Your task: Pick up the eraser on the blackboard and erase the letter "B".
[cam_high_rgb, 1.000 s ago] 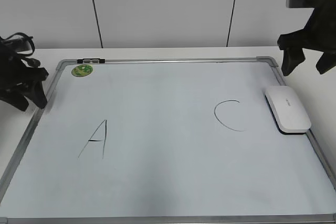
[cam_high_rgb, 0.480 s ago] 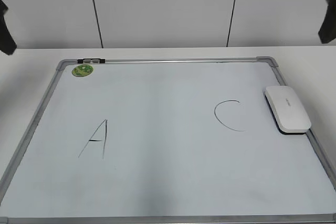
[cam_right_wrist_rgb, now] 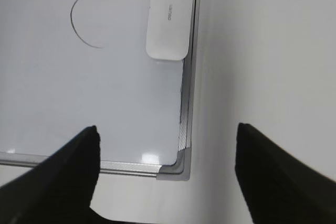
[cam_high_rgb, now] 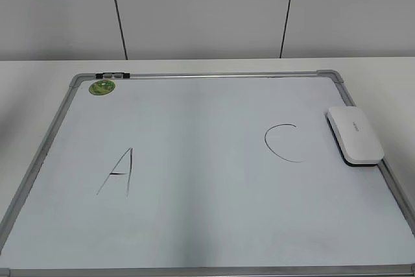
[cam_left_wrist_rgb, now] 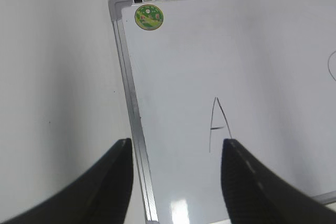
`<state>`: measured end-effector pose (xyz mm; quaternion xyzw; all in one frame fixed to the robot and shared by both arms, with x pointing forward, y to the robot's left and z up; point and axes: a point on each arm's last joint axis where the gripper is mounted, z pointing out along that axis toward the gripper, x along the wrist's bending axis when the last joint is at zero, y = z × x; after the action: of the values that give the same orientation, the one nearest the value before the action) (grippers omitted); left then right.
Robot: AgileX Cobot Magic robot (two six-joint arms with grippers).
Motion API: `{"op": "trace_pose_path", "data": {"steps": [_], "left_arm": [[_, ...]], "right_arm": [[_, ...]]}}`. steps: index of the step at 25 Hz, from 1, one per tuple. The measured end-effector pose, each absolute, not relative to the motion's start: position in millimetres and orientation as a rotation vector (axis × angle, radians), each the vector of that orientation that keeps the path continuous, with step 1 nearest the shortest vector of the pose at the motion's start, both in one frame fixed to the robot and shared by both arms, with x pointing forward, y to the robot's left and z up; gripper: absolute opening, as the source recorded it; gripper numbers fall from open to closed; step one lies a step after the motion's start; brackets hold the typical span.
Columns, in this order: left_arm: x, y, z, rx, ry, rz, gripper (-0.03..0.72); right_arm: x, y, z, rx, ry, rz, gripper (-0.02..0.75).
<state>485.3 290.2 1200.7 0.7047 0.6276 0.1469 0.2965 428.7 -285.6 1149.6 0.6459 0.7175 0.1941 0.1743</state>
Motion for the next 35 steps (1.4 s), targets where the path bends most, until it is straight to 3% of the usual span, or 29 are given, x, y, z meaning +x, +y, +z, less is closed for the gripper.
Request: {"op": "trace_pose_path", "data": {"steps": [6, 17, 23, 35], "left_arm": [[403, 286, 1183, 1.867, 1.659, 0.403, 0.399], [296, 281, 1100, 1.799, 1.612, 0.497, 0.398], [278, 282, 1066, 1.813, 1.625, 0.511, 0.395], [281, 290, 1048, 1.83, 1.666, 0.609, 0.389]], "right_arm": [[362, -291, 1131, 1.762, 1.964, 0.618, 0.593], [286, -292, 1081, 1.699, 1.895, 0.755, 0.593], [265, -295, 1052, 1.68, 1.878, 0.741, 0.593], [264, -300, 1041, 1.738, 1.788, 0.719, 0.592]]}}
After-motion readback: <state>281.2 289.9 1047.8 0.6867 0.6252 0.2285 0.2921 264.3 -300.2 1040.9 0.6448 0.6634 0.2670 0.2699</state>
